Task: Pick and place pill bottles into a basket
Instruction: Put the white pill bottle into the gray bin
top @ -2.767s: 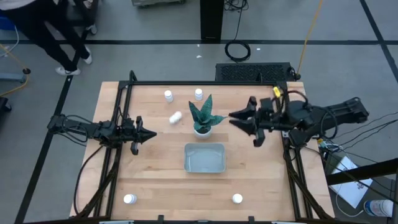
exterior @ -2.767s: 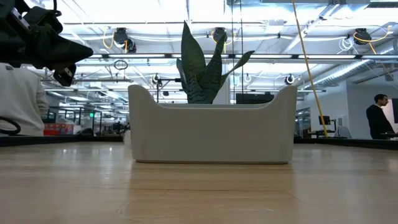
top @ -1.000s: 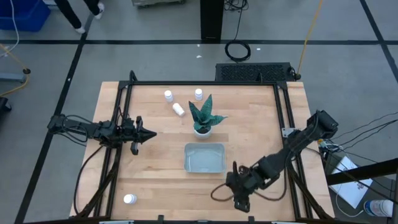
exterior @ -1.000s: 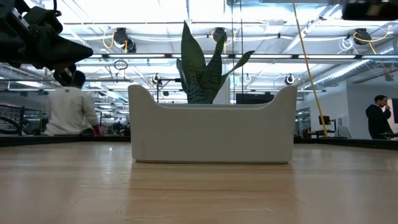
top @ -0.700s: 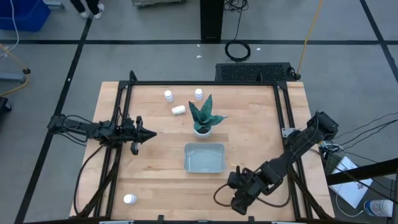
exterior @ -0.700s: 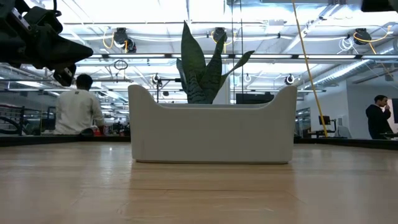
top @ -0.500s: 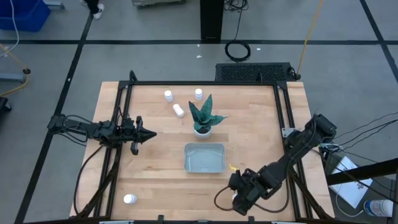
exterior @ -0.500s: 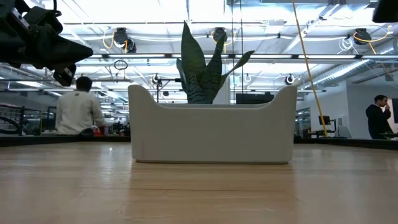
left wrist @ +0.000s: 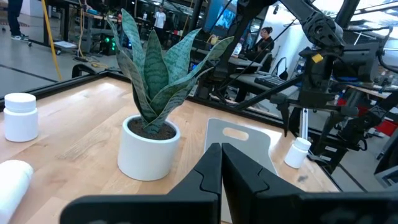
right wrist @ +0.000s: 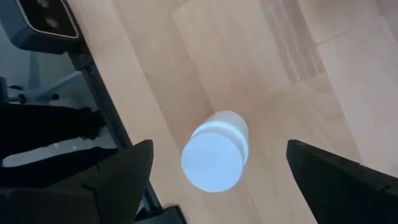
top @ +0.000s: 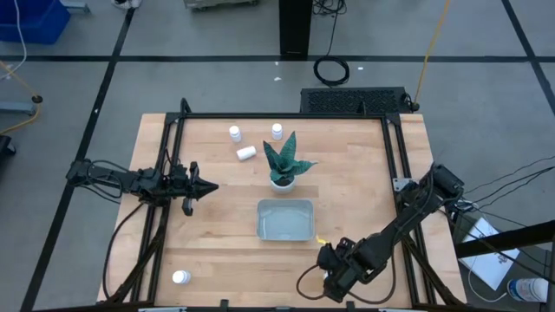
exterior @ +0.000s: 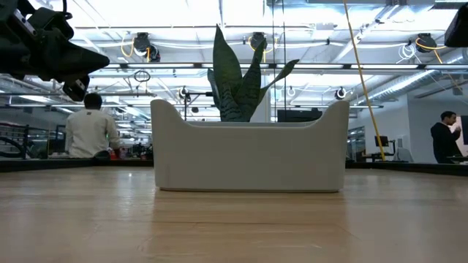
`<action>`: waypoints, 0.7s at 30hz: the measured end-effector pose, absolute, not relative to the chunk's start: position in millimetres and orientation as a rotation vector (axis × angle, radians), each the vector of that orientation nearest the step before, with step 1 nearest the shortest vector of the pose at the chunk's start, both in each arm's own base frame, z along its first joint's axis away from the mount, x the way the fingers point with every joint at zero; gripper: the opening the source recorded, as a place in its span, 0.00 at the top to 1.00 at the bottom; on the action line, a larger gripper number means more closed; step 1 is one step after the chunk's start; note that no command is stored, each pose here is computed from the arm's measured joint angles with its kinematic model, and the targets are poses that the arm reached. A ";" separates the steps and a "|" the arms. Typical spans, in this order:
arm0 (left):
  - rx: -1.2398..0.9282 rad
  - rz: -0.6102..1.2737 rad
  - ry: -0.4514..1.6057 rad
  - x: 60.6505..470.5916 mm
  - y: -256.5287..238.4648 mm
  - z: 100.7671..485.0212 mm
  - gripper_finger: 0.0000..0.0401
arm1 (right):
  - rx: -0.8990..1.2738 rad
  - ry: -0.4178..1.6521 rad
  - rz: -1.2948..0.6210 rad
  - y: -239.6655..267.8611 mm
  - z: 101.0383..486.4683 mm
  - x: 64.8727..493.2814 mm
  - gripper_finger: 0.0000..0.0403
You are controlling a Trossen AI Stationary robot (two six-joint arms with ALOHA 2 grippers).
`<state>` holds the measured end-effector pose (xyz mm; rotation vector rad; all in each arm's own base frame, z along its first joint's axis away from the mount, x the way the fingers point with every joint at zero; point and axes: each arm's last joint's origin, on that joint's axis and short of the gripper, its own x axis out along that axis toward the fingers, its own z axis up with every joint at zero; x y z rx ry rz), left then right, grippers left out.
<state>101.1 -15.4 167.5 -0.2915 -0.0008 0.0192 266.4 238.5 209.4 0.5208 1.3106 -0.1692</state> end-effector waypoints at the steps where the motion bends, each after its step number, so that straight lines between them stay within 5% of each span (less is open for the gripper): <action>1: -0.291 0.019 -0.001 101.1 -15.5 167.4 0.97 | 0.519 1.313 -0.171 238.9 208.1 266.7 0.10; 21: -0.291 0.019 -0.001 101.1 -15.4 167.4 0.97 | 0.508 1.343 -0.185 241.5 196.8 268.8 0.16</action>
